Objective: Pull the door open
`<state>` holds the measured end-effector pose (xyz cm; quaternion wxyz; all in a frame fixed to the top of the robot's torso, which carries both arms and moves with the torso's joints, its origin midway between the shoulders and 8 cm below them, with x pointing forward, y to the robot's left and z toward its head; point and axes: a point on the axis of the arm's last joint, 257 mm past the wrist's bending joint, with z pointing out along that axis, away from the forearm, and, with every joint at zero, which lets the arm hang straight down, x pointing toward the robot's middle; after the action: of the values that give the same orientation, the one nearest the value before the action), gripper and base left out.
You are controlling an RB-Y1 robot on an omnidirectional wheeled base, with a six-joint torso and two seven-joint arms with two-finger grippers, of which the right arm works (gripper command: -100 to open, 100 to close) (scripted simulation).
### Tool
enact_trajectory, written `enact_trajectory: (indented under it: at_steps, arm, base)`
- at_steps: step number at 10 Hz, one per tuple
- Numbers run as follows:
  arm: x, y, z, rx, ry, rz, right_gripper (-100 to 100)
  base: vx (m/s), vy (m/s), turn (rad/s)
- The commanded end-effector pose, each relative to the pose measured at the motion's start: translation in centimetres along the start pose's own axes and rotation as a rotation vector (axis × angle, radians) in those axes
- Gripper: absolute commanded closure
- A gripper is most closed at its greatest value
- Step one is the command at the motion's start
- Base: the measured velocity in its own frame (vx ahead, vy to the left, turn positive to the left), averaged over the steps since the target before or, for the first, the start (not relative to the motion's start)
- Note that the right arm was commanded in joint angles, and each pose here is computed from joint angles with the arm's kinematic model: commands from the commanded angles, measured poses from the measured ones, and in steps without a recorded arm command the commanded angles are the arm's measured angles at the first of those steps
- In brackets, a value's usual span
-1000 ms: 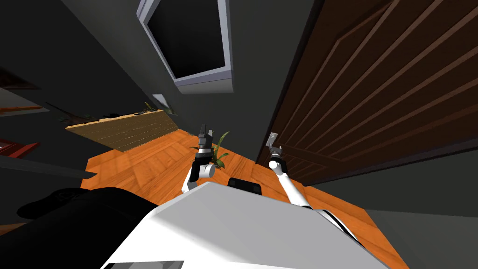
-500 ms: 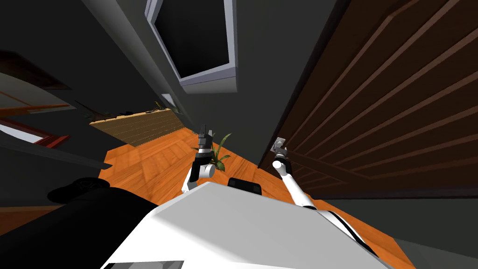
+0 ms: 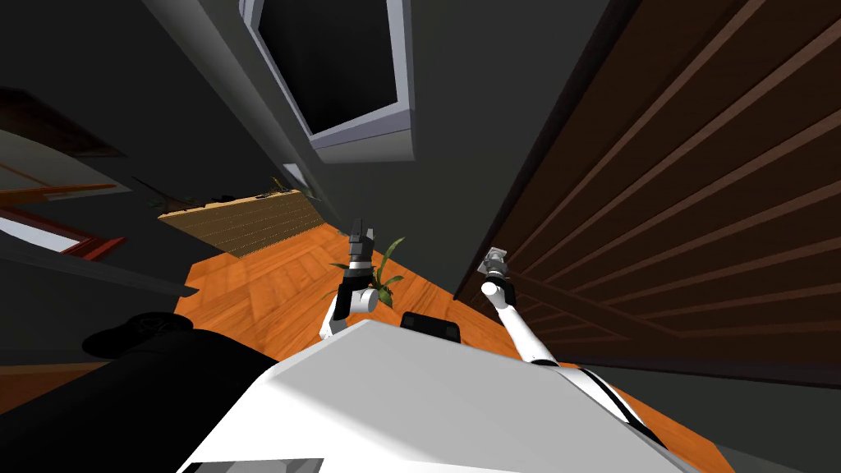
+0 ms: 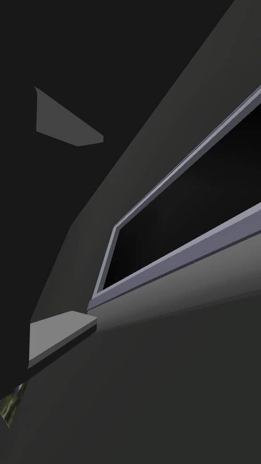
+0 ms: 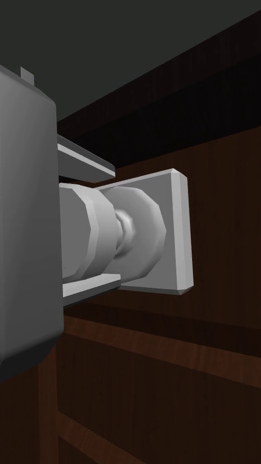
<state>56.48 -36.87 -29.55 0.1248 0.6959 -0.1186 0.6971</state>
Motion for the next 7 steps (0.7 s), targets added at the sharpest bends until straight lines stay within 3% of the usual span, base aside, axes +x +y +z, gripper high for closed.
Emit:
enact_trajectory:
  at_steps: [1,5,7]
  arm:
    - [-0.02,-0.03,-0.01,0.001,0.0,0.0,100]
    - [-0.02,-0.03,-0.01,0.001,0.0,0.0,100]
    - [-0.22,0.7,-0.07,0.003,-0.003,-0.001,100]
  base:
    - [-0.025,0.002,-0.017]
    - [-0.007,0.001,0.003]
    - [-0.146,0.014,0.125]
